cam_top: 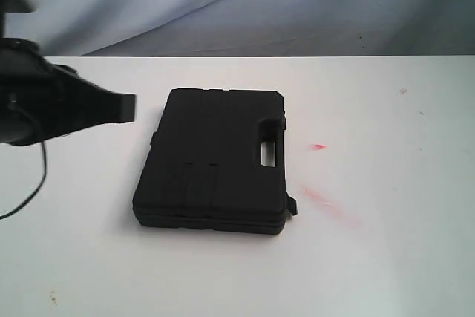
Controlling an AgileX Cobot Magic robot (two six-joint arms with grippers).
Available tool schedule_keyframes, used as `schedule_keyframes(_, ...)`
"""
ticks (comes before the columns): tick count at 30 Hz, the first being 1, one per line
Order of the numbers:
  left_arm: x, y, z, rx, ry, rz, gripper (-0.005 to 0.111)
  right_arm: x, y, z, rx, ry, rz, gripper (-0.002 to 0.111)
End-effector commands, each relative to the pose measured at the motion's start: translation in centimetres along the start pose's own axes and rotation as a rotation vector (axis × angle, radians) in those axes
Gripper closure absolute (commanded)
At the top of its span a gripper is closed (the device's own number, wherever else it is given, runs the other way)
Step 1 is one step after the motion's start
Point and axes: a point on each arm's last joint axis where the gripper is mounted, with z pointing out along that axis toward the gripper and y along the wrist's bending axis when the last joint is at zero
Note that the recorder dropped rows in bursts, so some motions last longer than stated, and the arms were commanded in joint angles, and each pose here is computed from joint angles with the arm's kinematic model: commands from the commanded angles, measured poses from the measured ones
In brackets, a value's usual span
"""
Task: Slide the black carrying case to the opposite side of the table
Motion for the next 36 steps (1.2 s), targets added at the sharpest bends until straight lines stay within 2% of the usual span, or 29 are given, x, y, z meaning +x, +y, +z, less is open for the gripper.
schedule_keyframes(1,1.5,3.1,-1.6,0.010,-0.043,-0.131,0.107,0.1,-0.1,0.0,0.007,-0.001,-0.005,0.108)
schedule_keyframes(6,3.7,5.9,-3.0,0.009,-0.083,-0.210,0.107,0.1,-0.1,0.0,0.007,-0.001,-0.005,0.108)
schedule_keyframes(15,7.2,8.9,-3.7,0.039,-0.232,-0.363,0.107,0.1,-0.1,0.0,0.007,-0.001,-0.005,0.108)
schedule_keyframes(21,9.9,10.1,-3.6,0.010,-0.364,-0.241,0.107,0.1,-0.1,0.0,0.007,-0.001,-0.005,0.108)
schedule_keyframes(26,12.0,11.0,-3.7,-0.022,-0.440,-0.295,0.107,0.1,-0.1,0.0,0.007,-0.001,-0.005,0.108)
schedule_keyframes(28,13.8,11.6,-3.7,-0.064,-0.501,-0.334,0.107,0.1,-0.1,0.0,0.007,-0.001,-0.005,0.108)
schedule_keyframes(30,14.8,12.0,-3.9,-0.102,-0.552,-0.322,0.107,0.1,-0.1,0.0,0.007,-0.001,-0.005,0.108)
schedule_keyframes(35,16.4,12.1,-4.2,-0.121,-0.643,-0.312,0.107,0.1,-0.1,0.0,0.007,-0.001,-0.005,0.108)
schedule_keyframes(36,16.7,12.1,-4.3,-0.132,-0.662,-0.265,0.107,0.1,-0.1,0.0,0.007,-0.001,-0.005,0.108)
